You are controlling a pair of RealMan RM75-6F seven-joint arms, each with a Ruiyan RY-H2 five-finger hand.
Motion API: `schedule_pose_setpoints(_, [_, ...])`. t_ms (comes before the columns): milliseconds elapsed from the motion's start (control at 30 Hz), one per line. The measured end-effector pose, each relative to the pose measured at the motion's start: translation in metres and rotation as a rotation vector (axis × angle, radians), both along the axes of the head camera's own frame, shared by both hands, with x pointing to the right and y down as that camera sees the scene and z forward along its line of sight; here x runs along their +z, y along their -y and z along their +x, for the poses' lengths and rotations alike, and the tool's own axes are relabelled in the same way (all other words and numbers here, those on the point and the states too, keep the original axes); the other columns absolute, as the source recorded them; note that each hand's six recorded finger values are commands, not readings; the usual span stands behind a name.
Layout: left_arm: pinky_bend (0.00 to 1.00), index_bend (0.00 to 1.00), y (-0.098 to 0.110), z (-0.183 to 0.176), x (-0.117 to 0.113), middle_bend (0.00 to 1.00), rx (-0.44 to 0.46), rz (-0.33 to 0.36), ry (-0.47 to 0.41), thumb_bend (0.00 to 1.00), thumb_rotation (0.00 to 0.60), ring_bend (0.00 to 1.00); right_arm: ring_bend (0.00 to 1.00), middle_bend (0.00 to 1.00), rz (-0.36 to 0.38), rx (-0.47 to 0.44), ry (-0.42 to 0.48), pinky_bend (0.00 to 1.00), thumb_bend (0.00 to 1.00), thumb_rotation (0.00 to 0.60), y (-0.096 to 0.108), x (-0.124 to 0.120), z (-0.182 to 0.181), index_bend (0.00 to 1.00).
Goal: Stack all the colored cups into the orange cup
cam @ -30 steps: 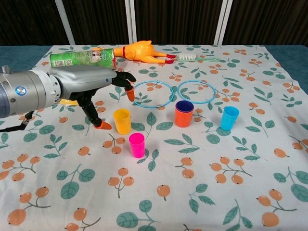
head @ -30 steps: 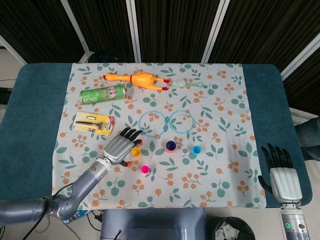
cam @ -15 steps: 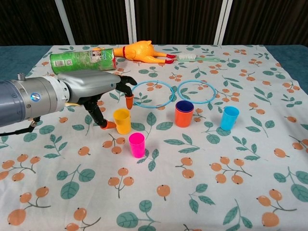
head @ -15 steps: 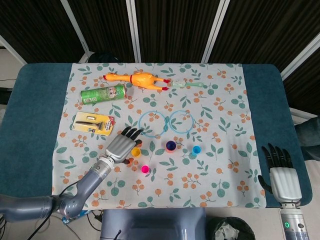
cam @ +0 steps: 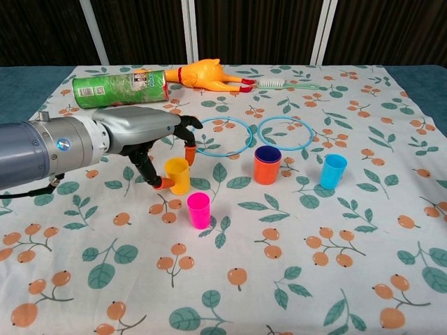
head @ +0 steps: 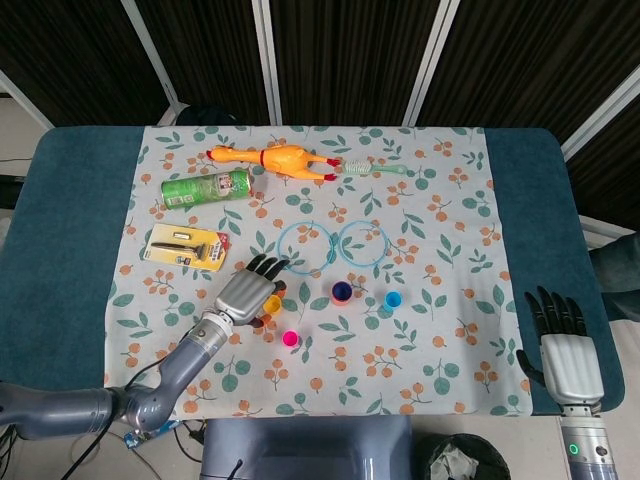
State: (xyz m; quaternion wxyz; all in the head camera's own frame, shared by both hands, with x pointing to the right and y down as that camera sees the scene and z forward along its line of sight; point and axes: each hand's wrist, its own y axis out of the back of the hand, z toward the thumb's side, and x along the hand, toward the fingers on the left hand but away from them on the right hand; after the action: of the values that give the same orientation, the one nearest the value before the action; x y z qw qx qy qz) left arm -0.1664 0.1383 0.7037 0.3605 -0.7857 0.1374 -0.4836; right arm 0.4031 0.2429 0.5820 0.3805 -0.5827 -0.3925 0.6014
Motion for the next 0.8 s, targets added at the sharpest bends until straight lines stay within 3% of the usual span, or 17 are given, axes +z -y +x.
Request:
schedule_pose_setpoints(133, [0.00, 0.51, -0.001, 0.001, 0.000, 0.04, 0.008, 0.000, 0.001, 0.33, 0.600, 0.00, 0.00, 0.00, 0.003, 0.002, 0.003, 0.07, 0.37, 0.600, 0.000, 0.000, 0.000, 0.00])
schedule_pose_setpoints(467, [0.00, 0.51, 0.005, -0.001, -0.008, 0.04, -0.013, 0.029, 0.002, 0.35, 0.600, 0.00, 0.00, 0.00, 0.018, 0.016, 0.001, 0.07, 0.37, 0.600, 0.002, 0.000, 0.003, 0.00])
schedule_pose_setpoints(800, [0.00, 0.50, 0.027, 0.029, -0.045, 0.05, -0.010, 0.124, -0.104, 0.35, 0.600, 0.00, 0.00, 0.00, 0.022, 0.023, -0.003, 0.07, 0.37, 0.600, 0.002, 0.000, 0.004, 0.00])
